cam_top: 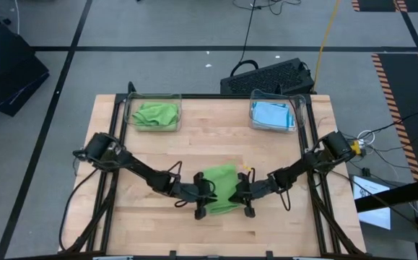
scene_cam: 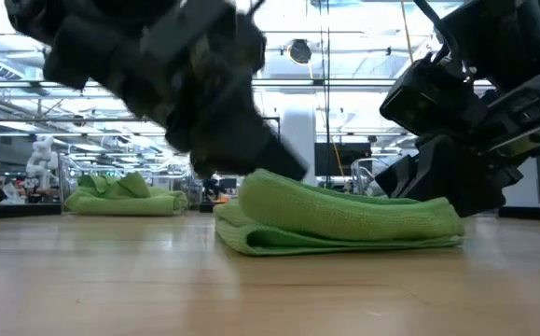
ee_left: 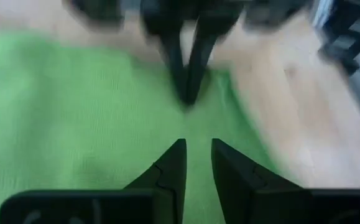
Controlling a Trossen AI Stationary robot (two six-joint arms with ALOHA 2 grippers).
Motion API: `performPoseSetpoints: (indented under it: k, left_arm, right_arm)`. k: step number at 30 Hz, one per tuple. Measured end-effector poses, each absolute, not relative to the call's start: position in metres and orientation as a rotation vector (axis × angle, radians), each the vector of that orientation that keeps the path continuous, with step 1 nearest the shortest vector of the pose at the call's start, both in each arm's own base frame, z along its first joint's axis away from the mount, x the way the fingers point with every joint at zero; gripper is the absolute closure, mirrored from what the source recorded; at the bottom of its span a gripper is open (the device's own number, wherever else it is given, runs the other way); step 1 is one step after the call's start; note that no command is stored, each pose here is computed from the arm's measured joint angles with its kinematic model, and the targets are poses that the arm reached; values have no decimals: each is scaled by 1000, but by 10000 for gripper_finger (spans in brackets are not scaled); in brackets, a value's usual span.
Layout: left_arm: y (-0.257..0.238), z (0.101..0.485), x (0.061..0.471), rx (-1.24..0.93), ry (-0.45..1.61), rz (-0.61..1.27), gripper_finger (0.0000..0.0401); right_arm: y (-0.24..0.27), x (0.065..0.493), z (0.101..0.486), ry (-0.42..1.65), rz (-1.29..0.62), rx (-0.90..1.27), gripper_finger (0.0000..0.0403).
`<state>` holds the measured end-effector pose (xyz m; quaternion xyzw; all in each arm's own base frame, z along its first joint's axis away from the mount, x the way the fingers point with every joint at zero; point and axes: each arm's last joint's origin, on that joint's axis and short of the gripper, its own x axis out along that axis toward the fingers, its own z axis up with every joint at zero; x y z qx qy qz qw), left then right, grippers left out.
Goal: Fold microfiber towels
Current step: Fold the green microfiber cloth
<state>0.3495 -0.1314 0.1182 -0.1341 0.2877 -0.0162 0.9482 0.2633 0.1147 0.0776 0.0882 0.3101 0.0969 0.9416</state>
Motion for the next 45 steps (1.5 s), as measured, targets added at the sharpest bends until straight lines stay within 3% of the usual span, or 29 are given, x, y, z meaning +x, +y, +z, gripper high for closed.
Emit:
performPoseSetpoints:
  k: [7,13,16,24,30,41,45]
  left_arm:
    - [-121,145,347,-185,507,52,325]
    - [-90,136,349,-347,581,253,312]
    - [-79,130,347,-434,659,300,278]
    - [-64,128,348,-576,667,367,140]
    - [-57,122,344,-656,772,371,82]
    - [-53,126,341,-685,815,385,70]
    - [-50,131,330,-661,886,447,70]
  right_arm:
    - [118,262,91,589,236,167,401]
    - [113,258,128,515,248,123,390]
    - [103,254,145,501,209,120,374]
    - [80,248,151,583,55,74,316]
    - [72,246,146,649,30,40,283]
    - [48,252,146,645,-78,112,226]
    - [34,254,145,653,-108,257,197]
